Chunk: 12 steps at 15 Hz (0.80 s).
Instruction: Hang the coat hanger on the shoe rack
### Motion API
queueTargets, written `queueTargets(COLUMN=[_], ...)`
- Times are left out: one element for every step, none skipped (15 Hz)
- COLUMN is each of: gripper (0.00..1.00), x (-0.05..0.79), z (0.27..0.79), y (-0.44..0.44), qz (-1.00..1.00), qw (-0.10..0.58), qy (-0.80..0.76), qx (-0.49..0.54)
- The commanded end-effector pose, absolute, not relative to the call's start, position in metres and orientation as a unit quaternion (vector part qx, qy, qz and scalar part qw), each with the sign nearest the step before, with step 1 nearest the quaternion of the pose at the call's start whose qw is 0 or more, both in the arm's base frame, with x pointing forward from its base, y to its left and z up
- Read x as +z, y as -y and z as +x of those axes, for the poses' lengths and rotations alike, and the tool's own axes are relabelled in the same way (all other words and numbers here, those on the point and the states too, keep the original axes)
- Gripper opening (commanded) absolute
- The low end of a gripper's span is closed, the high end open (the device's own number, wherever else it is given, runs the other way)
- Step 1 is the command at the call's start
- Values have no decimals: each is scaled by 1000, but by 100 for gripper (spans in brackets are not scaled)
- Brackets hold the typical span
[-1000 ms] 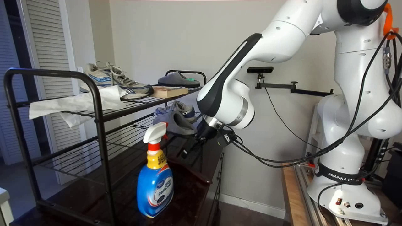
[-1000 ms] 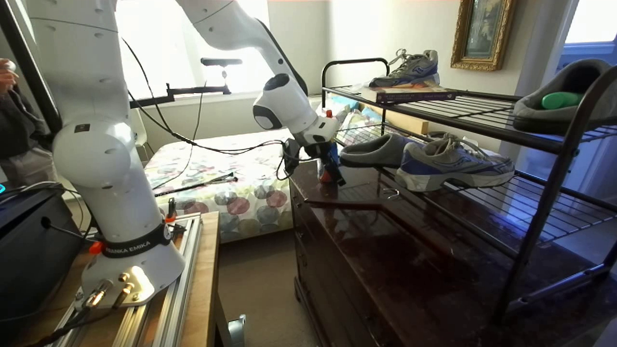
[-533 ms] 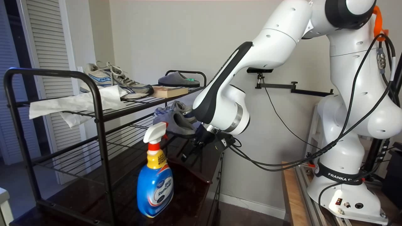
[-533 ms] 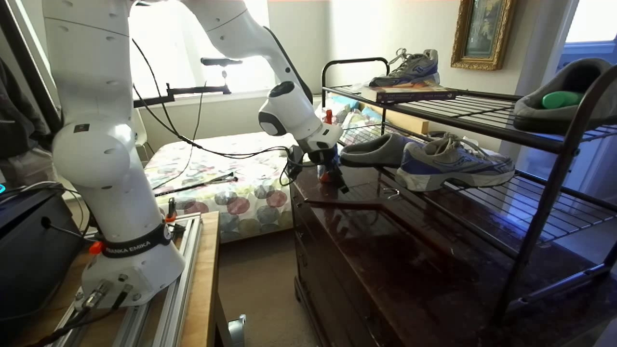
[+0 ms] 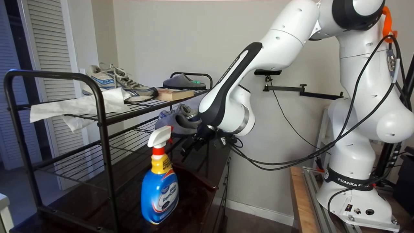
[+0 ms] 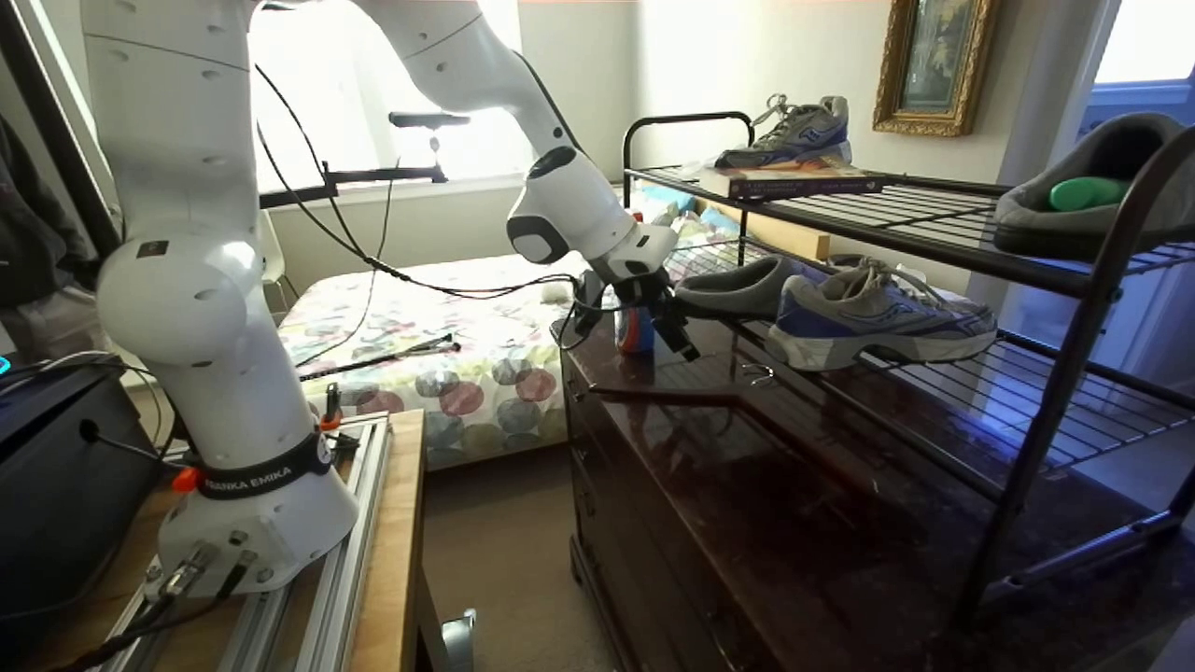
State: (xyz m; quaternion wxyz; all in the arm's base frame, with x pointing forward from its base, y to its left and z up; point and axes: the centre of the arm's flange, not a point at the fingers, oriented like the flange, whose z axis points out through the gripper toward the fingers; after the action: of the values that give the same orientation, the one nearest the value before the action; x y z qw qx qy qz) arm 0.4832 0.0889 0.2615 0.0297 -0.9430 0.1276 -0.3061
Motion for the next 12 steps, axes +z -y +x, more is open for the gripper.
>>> queueTargets(gripper=[100,100,100,100,100,100,100,100,100,100,100,100], x=[235,228,221,215,209,205,201,199,198,197,197,197], z=[479,477,475,473,472,471,469,468,467,466,466,465], y=[-77,-73,-69,-66,-65,-65,-65,-66,-69,-71,-73,-77], qz=[-948,-948,-951,-952,-954,-955,-956,-956,-957,-958,-958,-959], qw=[2,-4,-9,-13,-17,-14,-14,-13,-11,-11,-9,-8], qy=[-152,-155,-156,-156,-156,-154,-152,-151,-148,-145,-143,-141], qx=[-280,-277,-268,-261,-255,-253,-250,-250,-248,-247,-248,-246])
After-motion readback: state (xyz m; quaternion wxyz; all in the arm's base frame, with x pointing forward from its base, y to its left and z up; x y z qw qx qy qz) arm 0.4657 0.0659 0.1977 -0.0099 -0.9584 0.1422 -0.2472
